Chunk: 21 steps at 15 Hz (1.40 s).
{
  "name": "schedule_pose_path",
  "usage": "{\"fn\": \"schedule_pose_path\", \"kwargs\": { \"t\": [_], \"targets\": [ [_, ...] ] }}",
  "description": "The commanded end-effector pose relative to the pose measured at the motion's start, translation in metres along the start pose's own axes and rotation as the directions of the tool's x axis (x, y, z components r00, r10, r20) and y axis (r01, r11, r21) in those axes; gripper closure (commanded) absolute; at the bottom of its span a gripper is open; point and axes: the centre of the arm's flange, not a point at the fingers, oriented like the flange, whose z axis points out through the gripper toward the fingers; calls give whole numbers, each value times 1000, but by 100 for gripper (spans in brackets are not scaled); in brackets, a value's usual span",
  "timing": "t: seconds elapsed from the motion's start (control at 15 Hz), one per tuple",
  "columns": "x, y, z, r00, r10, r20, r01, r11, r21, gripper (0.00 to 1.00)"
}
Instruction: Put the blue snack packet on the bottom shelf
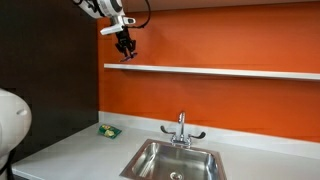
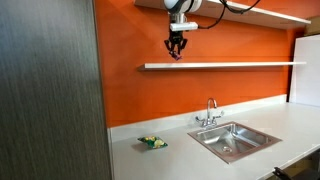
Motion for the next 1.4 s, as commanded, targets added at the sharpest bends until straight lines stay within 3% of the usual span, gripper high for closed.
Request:
{"fn": "schedule_pose_path", "kwargs": {
  "t": [0.0,1.33],
  "targets": [
    [26,1,9,999,-27,22,27,1000,-11,87],
    [66,6,58,997,-47,66,48,999,-16,87]
  ]
}}
